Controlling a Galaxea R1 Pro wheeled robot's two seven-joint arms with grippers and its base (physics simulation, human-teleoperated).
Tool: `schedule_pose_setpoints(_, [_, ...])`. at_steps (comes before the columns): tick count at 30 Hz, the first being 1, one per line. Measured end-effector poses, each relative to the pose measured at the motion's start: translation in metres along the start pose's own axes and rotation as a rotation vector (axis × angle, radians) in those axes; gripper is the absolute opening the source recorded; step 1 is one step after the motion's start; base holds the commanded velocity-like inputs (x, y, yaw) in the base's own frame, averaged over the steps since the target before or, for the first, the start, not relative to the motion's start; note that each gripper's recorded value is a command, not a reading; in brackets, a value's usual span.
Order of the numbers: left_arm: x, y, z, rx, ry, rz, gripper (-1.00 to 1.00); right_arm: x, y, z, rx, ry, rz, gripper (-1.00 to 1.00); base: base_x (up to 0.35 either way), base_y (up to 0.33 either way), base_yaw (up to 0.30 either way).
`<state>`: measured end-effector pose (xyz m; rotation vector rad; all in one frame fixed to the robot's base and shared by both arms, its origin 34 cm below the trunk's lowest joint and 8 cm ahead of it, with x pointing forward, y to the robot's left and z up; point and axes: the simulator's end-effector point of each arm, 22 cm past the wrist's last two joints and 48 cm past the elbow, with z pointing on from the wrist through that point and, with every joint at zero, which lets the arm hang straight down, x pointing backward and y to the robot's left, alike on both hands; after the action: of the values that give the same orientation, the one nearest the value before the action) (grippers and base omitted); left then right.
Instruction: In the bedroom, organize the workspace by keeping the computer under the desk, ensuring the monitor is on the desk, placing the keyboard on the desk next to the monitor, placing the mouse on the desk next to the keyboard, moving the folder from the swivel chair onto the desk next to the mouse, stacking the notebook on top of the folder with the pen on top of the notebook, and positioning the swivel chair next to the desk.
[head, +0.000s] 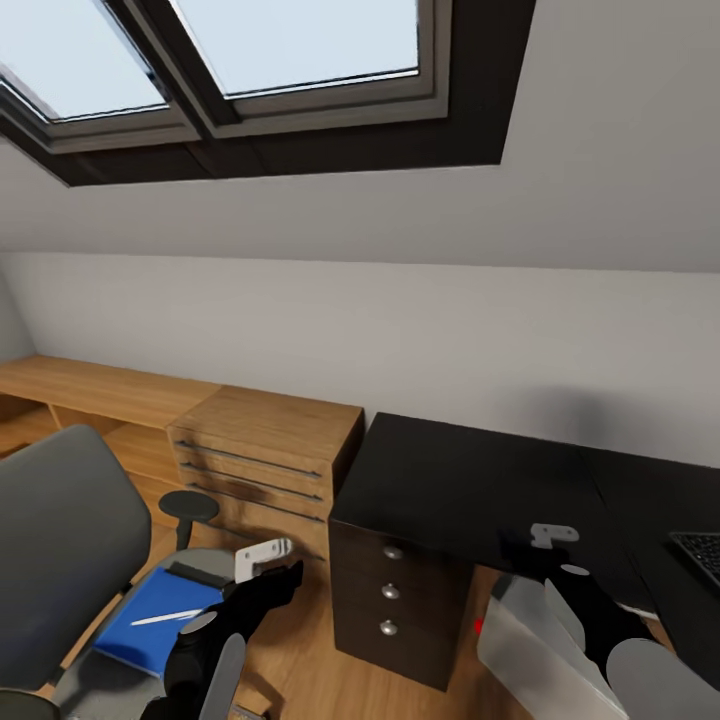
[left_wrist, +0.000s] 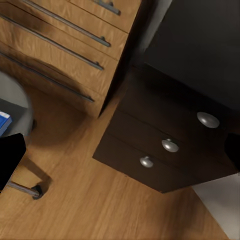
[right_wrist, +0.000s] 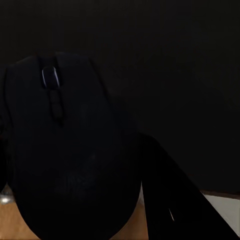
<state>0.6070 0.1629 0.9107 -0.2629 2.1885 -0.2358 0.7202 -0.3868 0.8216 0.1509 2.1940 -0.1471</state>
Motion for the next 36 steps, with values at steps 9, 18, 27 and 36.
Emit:
schedule_pose_setpoints(9, [0.005,0.0,0.002,0.0,0.01,0.002,1.0,0.002,0.012,0.0,-0.012,0.001,-0.043,-1.0,0.0,0.0,0.266])
schedule_pose_setpoints(18, [0.006,-0.001,0.002,0.0,0.012,0.007,1.0,0.003,0.019,0.0,-0.018,0.002,-0.063,-1.0,0.0,0.0,0.227])
schedule_pose_setpoints(27, [0.009,-0.002,0.003,0.0,0.02,0.009,1.0,0.003,0.02,0.0,-0.02,0.002,-0.066,-1.0,0.0,0.0,0.013])
schedule_pose_setpoints(36, [0.009,-0.001,0.003,0.0,0.021,0.009,1.0,0.003,0.02,0.0,-0.02,0.003,-0.067,-1.0,0.0,0.0,0.158])
